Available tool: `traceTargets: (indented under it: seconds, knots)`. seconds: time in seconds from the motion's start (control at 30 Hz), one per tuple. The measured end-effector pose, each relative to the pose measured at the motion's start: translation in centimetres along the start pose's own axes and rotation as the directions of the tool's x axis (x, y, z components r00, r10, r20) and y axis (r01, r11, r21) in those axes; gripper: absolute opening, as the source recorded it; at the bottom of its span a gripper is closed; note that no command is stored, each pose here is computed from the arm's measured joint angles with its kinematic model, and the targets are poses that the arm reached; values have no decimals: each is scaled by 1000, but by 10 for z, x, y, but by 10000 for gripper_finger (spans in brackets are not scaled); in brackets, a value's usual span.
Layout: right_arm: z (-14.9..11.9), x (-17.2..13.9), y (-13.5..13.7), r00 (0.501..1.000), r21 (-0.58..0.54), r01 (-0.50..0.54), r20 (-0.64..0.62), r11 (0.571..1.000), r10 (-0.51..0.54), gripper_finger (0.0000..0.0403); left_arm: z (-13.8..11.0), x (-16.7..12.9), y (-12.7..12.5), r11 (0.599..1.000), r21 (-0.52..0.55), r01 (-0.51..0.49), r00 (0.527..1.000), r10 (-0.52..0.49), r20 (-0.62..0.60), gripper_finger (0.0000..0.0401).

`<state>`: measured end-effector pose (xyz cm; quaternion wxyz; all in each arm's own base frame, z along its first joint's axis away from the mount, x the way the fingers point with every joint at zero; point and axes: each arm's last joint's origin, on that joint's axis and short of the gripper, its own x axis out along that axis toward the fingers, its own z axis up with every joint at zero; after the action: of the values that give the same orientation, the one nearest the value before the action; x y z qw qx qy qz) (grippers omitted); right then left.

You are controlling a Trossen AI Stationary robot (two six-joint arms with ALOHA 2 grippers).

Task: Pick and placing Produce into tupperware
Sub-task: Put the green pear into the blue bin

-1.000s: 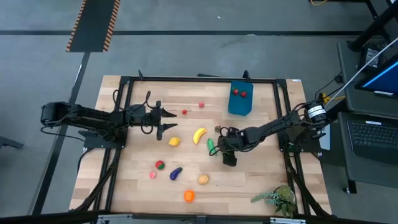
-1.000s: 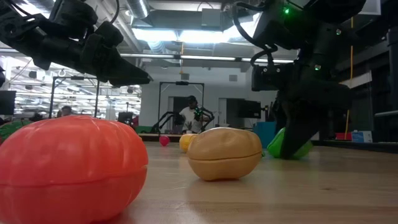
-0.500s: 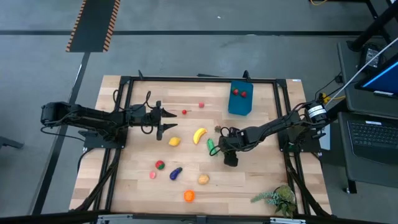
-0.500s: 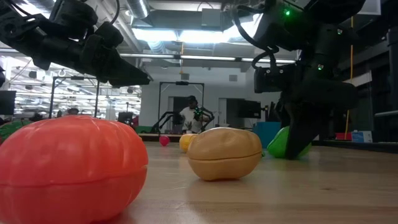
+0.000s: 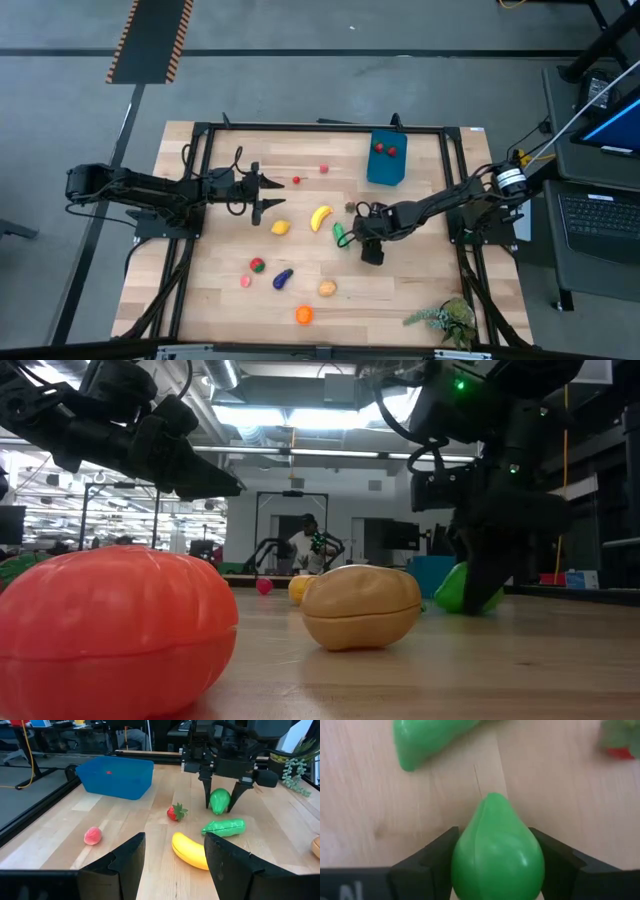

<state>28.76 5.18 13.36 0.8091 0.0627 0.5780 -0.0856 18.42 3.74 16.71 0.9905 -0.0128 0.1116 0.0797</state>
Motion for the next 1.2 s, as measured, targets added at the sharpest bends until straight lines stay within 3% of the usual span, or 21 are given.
traceTargets:
  seconds: [0.3,0.57,0.7,0.9,1.2]
  knots:
    - [3,-41,-5,993,21,-14,117,1000,12,209,0,0,0,1000,0,0,1000,0,-5,196]
    - [-7,-96,-23,956,78,115,262,990,-132,209,-2,0,0,1000,-1,0,1000,0,-16,196]
    - [-22,-117,-30,916,121,156,354,980,-189,209,-2,0,0,1000,-2,0,1000,0,-22,196]
    - [-46,-134,-40,844,168,138,496,976,-205,209,-3,0,0,1000,-2,0,1000,0,-29,196]
    - [-85,-128,-57,701,155,47,699,987,-143,209,-3,0,0,1000,-2,0,1000,0,-28,196]
